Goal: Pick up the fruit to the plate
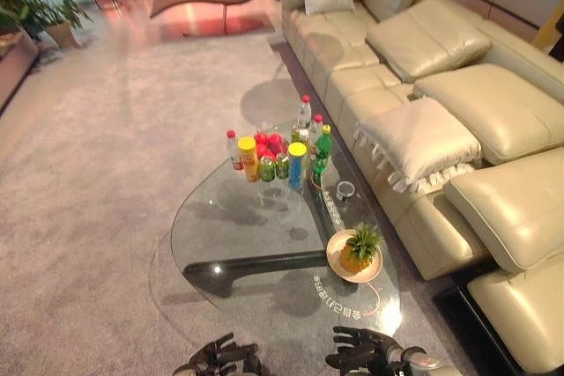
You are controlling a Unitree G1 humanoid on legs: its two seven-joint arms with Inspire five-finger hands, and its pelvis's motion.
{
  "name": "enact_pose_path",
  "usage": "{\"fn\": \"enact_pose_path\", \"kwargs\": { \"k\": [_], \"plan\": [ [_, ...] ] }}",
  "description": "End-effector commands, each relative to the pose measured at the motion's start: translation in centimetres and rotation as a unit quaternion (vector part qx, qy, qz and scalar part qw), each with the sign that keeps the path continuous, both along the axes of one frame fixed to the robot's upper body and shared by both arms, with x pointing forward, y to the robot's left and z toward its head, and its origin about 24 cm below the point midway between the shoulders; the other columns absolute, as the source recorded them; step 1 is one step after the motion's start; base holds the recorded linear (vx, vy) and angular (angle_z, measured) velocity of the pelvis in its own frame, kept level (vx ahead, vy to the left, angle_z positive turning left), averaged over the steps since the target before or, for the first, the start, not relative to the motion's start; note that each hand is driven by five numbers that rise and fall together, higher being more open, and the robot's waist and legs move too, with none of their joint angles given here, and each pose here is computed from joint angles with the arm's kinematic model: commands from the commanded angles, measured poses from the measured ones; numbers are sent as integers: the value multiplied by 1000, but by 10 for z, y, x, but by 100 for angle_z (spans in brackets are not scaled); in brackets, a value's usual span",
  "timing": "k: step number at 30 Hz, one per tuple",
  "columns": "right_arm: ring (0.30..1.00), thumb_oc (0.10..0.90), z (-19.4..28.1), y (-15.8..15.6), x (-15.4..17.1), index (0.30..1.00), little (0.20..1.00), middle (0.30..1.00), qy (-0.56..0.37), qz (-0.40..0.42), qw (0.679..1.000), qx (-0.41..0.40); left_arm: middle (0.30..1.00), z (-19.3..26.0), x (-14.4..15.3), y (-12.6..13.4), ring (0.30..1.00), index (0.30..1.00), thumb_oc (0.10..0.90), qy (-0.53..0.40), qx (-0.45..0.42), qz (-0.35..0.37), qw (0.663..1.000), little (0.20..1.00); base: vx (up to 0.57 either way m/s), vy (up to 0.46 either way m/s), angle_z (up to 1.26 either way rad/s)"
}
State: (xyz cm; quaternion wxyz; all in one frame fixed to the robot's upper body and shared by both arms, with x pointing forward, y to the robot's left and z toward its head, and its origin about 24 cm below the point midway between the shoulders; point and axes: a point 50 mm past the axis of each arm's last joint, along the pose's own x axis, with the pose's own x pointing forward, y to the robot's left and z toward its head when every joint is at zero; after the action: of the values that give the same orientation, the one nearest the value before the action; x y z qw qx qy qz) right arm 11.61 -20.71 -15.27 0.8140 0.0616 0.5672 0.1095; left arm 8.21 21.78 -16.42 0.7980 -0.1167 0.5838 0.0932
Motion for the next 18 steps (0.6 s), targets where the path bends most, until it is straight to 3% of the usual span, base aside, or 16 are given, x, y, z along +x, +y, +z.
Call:
{"fn": "enact_pose_path", "kwargs": {
  "k": [1, 3, 12, 18],
  "plan": [
    [900, 800, -5, -4, -10, 900, 900, 900, 43, -42, 998, 2, 900, 1, 16, -3, 900, 900, 800, -8, 12, -5, 1000, 900, 68, -14, -1],
    [900, 800, -10, -8, -24, 900, 900, 900, 75, -98, 992, -18, 900, -2, 5, -2, 900, 900, 800, 18, 10, 17, 1000, 900, 65, -11, -2],
    [900, 800, -17, -27, -63, 900, 900, 900, 151, -201, 959, -128, 900, -8, -22, -3, 900, 900, 800, 67, 4, 81, 994, 900, 49, -11, -9],
    [900, 800, -18, -24, -70, 900, 900, 900, 165, -208, 955, -127, 900, -10, -28, -5, 900, 900, 800, 78, -3, 118, 990, 900, 25, -5, 0]
  ]
}}
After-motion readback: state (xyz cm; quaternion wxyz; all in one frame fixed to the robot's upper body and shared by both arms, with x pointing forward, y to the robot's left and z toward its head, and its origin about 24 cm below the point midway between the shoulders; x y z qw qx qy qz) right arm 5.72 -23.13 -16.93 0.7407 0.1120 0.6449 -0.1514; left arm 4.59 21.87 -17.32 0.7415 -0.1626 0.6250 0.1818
